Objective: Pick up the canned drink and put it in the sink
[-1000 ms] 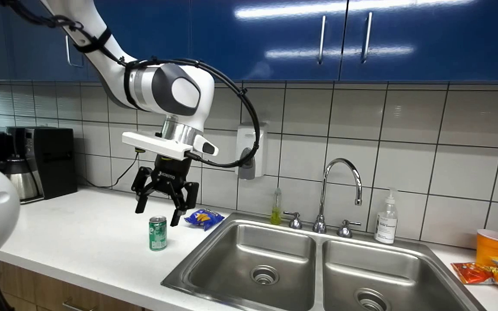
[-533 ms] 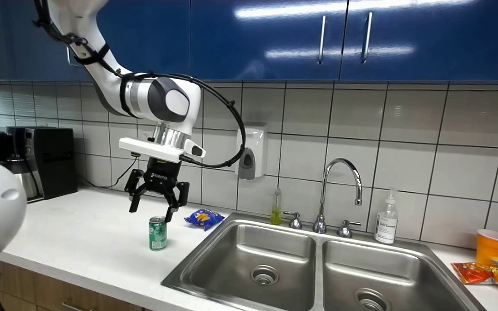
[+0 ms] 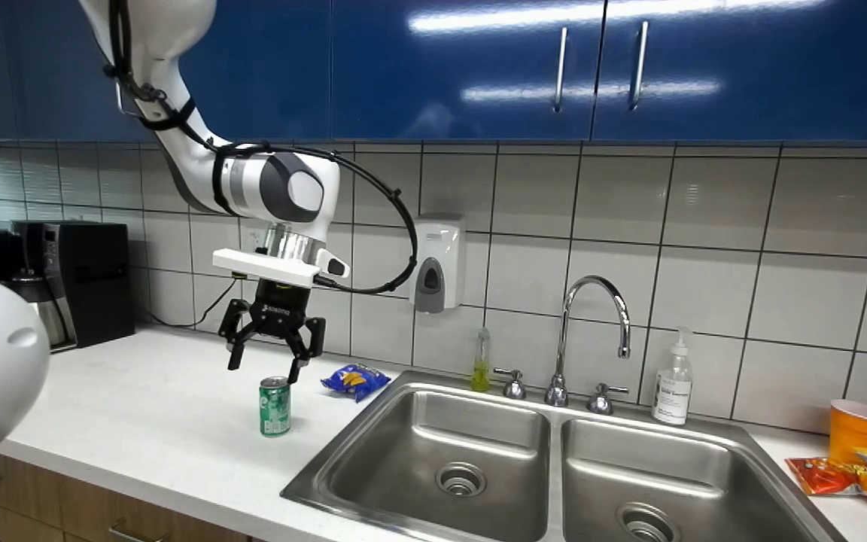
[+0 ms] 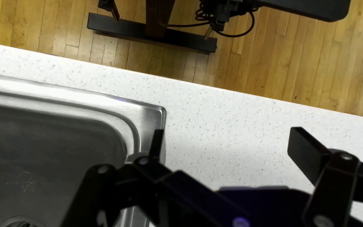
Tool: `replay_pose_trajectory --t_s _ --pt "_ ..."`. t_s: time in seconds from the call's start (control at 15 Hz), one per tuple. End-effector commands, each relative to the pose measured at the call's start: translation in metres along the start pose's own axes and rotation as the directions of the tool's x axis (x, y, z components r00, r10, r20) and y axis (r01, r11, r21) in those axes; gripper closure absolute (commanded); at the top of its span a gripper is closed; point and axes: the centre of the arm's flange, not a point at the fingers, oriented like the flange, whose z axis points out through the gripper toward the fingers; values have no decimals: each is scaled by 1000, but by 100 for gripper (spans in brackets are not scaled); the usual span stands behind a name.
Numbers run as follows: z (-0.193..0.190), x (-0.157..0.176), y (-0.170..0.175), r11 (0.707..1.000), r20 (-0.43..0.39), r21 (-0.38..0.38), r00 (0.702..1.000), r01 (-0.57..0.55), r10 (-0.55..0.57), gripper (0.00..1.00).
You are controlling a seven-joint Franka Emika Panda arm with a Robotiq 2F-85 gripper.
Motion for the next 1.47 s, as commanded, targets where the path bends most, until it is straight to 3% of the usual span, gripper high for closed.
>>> replay_pose_trajectory --t_s 0.0,0.8,1.4 --pt "4 27 -2 999 -5 7 999 35 -35 0" --pt "22 72 -20 996 12 -8 996 84 -83 0" --pt "43 73 -26 996 35 -16 996 85 -85 0"
